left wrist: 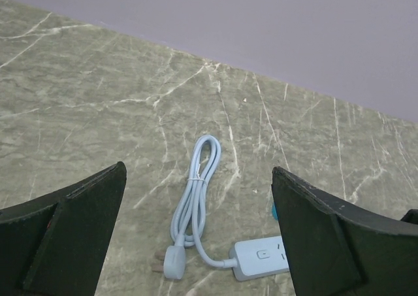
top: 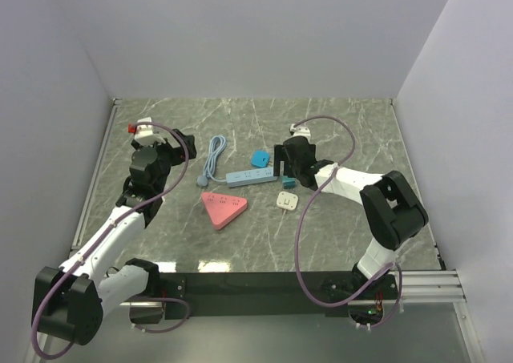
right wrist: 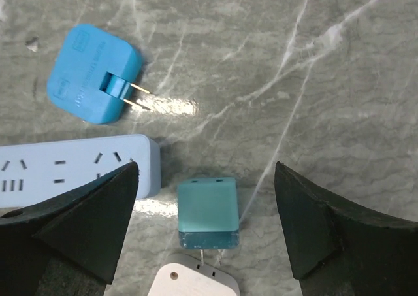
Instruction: Insert the plug
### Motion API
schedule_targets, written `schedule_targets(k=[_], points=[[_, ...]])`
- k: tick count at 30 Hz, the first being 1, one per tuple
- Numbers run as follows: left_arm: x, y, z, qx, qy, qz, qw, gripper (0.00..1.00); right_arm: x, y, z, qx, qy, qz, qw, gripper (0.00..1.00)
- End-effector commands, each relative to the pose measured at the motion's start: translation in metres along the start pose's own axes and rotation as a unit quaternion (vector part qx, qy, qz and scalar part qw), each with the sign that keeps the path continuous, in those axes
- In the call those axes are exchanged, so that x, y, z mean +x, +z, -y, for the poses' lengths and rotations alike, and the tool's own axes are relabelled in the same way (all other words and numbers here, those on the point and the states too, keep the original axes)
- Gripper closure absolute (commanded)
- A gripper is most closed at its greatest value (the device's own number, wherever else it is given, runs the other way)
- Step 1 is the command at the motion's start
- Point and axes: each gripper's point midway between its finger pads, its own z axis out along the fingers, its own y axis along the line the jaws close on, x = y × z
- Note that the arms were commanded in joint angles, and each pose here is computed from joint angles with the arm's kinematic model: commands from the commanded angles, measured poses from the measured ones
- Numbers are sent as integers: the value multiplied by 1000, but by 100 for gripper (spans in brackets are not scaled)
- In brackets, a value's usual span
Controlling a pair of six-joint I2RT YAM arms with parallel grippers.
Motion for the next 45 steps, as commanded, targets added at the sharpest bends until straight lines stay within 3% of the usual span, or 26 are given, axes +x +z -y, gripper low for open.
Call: schedule_targets(k=[1, 22, 24, 25, 27, 28, 31, 37, 40, 45], points=[[-27, 1, 19, 34, -2, 35, 999, 0, -13, -3, 0, 18, 6, 11, 1000, 10], [-18, 6, 30, 54, 8, 17, 998, 1, 17, 18, -8, 4, -20, -46, 999, 17], [-18, 6, 30, 56, 10, 15, 998, 1, 18, 19, -9, -1, -22, -47, 999, 24], [-17, 7, 32, 59, 11, 15, 998, 1, 20, 20, -10, -4, -23, -50, 998, 37], [-16, 7, 34, 63, 15, 13, 998, 1, 21, 20, -12, -7, -26, -55, 998, 50], [-15, 6, 37, 68, 16, 12, 997, 0, 18, 20, -13, -8, -26, -54, 998, 64], [-16, 4, 44, 82, 23, 14, 996, 1, 8, 14, -17, -16, -25, -47, 998, 84], [-16, -2, 55, 101, 36, 18, 994, 1, -11, -1, -19, -25, -18, -26, 999, 93], [-11, -7, 73, 147, 48, 18, 988, 1, -28, -15, -26, -46, -2, -3, 999, 100], [9, -18, 114, 215, 97, 7, 972, 2, -63, -48, -43, -95, 16, 36, 995, 100]])
